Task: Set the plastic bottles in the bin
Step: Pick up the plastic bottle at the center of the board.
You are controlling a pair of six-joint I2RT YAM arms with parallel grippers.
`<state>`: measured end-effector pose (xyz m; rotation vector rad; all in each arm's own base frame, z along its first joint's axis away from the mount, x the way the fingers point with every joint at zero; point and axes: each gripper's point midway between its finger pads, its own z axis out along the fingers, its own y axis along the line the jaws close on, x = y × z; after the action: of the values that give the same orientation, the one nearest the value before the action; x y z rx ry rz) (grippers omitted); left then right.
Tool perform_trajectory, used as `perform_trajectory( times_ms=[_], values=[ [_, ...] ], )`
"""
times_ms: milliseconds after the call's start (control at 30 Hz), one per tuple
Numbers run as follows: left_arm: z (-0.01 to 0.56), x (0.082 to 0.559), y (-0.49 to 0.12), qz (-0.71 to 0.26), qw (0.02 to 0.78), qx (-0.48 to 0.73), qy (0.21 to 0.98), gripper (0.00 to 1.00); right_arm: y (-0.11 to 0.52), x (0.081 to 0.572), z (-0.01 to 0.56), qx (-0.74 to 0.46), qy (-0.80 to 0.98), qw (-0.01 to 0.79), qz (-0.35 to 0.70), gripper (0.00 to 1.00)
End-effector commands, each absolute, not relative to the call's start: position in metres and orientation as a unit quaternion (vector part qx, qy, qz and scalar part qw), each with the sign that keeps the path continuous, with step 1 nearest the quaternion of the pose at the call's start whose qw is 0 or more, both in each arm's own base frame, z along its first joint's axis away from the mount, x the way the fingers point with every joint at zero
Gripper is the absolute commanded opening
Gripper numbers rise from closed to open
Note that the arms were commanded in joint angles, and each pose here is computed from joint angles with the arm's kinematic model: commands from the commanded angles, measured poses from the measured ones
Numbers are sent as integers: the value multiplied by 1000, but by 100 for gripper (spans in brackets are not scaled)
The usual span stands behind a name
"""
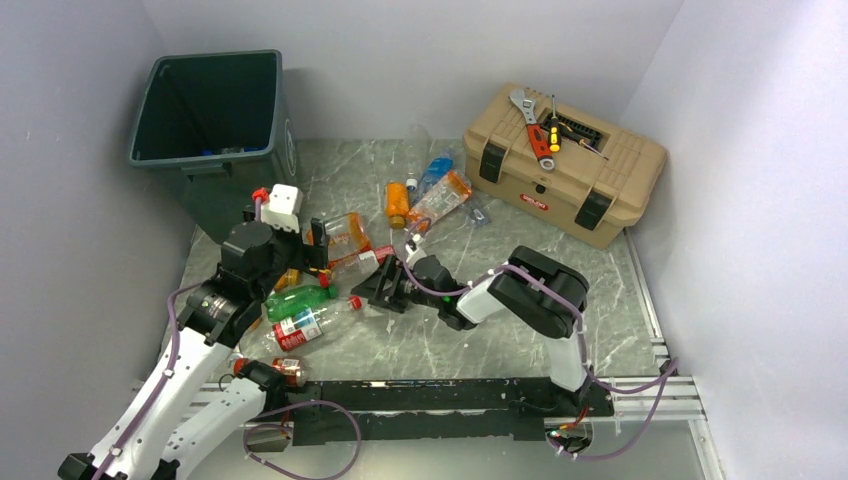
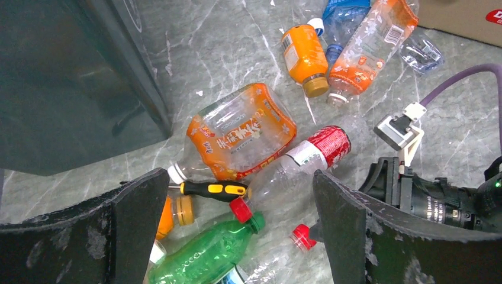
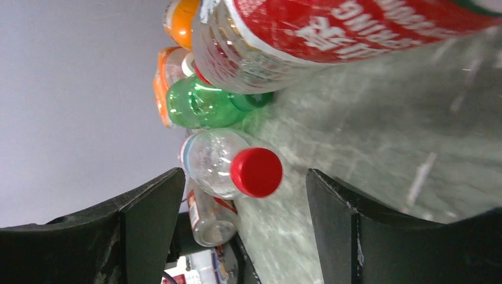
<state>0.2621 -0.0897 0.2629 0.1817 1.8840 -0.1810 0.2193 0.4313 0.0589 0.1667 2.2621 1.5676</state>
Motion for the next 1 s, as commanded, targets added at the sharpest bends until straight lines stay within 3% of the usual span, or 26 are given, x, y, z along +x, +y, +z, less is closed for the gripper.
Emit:
perform_trajectory(
  times_ms=[0,500,700,967],
  values=[
    [276,266,-88,-80,602,57,792,96,454,224,74,77,794,193,572,77],
    [276,266,-87,-81,603,54,792,96,465,215,43,102,808,162,557,65],
    [276,266,-86,-79,603,53,792,96,467,216,45,102,801,168,566,46],
    [276,266,-84,-74,604,51,792,96,444,210,52,101,792,196,570,8]
  ],
)
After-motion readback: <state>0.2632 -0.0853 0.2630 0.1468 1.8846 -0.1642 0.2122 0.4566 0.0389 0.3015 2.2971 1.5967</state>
